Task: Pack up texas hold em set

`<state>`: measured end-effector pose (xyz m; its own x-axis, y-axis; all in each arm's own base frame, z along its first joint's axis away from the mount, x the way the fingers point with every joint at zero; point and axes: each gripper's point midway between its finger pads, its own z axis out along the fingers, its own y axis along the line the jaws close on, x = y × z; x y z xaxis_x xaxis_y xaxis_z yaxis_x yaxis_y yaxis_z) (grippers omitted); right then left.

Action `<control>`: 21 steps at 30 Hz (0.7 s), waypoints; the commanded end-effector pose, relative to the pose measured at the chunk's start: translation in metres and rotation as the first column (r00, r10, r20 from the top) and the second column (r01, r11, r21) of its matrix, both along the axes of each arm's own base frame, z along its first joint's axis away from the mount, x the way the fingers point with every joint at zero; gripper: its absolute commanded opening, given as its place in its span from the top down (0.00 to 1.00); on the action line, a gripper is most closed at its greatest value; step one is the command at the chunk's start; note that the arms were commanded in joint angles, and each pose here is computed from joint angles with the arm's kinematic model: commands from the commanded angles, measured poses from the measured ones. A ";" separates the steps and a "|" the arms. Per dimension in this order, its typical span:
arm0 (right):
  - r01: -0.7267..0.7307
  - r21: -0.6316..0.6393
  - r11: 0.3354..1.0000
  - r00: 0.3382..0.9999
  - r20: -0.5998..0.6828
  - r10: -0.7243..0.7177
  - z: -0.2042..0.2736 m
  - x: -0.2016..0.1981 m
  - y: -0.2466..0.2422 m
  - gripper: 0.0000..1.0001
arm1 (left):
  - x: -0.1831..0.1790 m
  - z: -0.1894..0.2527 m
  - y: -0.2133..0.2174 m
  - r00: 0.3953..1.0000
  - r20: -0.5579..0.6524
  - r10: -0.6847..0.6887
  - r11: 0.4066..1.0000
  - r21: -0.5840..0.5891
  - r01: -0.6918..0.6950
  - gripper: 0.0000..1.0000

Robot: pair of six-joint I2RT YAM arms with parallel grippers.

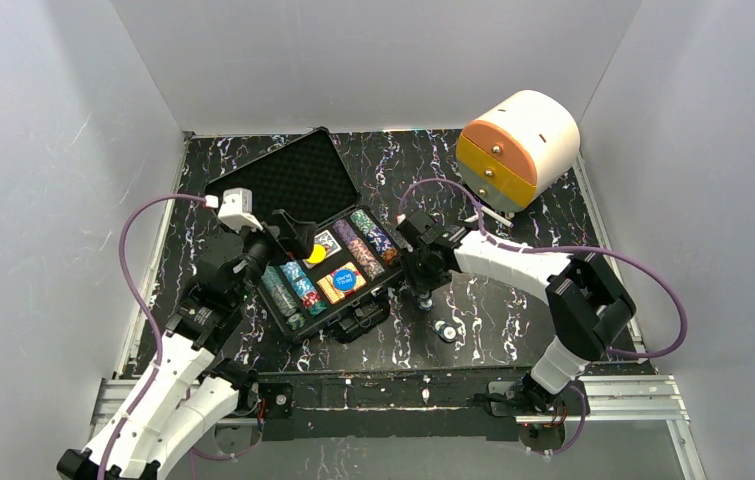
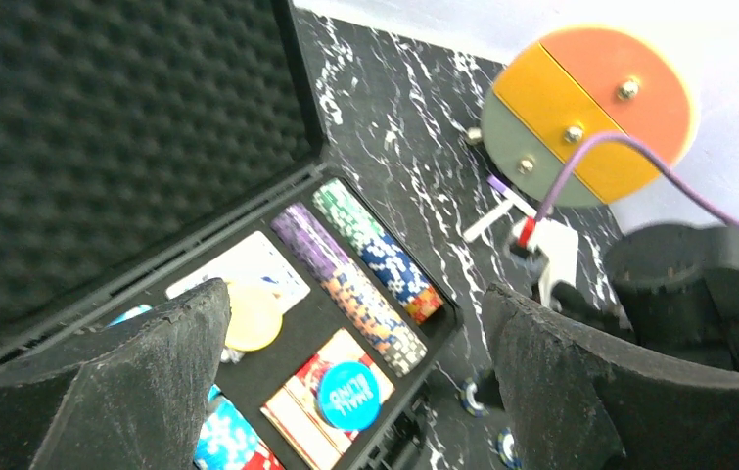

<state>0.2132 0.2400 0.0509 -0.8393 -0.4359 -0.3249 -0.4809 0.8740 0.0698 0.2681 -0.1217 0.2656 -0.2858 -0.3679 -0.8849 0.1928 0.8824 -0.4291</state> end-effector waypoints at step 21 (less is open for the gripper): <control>0.636 0.447 0.629 0.728 -0.077 -0.681 0.091 0.044 0.000 0.99 | -0.057 -0.068 -0.173 0.849 -0.100 -0.519 0.848 -0.189 0.496 0.02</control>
